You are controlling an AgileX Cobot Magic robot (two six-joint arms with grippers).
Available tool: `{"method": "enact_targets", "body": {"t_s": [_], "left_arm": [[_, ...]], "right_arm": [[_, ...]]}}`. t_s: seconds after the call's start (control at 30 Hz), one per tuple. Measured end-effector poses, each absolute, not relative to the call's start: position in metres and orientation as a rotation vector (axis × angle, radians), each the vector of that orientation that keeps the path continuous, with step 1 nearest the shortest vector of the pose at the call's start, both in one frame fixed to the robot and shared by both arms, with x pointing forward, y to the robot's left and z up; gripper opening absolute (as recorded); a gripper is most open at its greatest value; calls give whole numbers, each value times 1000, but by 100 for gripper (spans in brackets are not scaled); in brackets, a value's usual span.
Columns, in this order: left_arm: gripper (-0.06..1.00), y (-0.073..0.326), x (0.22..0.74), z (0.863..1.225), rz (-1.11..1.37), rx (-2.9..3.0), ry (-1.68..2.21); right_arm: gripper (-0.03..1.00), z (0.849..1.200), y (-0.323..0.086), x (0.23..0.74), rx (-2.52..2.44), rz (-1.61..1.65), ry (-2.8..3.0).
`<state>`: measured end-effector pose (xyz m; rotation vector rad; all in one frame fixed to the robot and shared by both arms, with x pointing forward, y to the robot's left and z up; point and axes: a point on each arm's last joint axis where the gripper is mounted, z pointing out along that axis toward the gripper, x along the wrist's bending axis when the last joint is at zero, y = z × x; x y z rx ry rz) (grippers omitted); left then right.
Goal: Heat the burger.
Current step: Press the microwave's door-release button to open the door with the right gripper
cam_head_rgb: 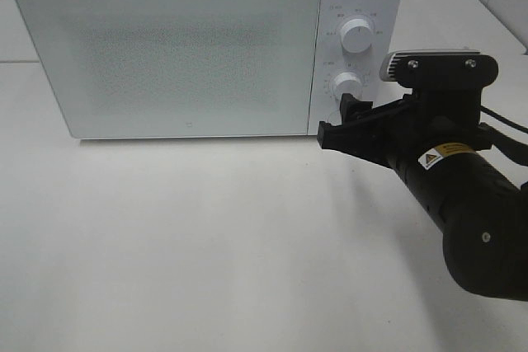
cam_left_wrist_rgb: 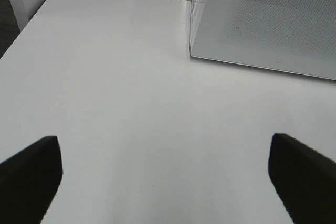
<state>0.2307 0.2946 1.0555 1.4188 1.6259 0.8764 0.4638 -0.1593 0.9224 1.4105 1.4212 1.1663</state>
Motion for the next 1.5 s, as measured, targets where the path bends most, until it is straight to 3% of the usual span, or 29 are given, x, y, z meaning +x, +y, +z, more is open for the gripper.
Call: {"method": "enact_targets", "body": {"t_s": [0.33, 0.67, 1.0, 1.13, 1.5], "left_arm": [[99, 295, 231, 1056, 876, 1419, 1626], [99, 295, 231, 1056, 876, 1419, 1626], [99, 295, 231, 1056, 876, 1419, 1626], [99, 295, 231, 1056, 876, 1419, 1626], [99, 295, 231, 1056, 876, 1419, 1626]], "right_arm": [[54, 922, -159, 464, 1708, 1383, 1201], [27, 922, -159, 464, 2077, 1643, 825], [16, 922, -160, 464, 2270, 1768, 547], [4, 921, -161, 464, 2347, 1796, 427], [2, 919, -161, 463, 2462, 1823, 283]]}}
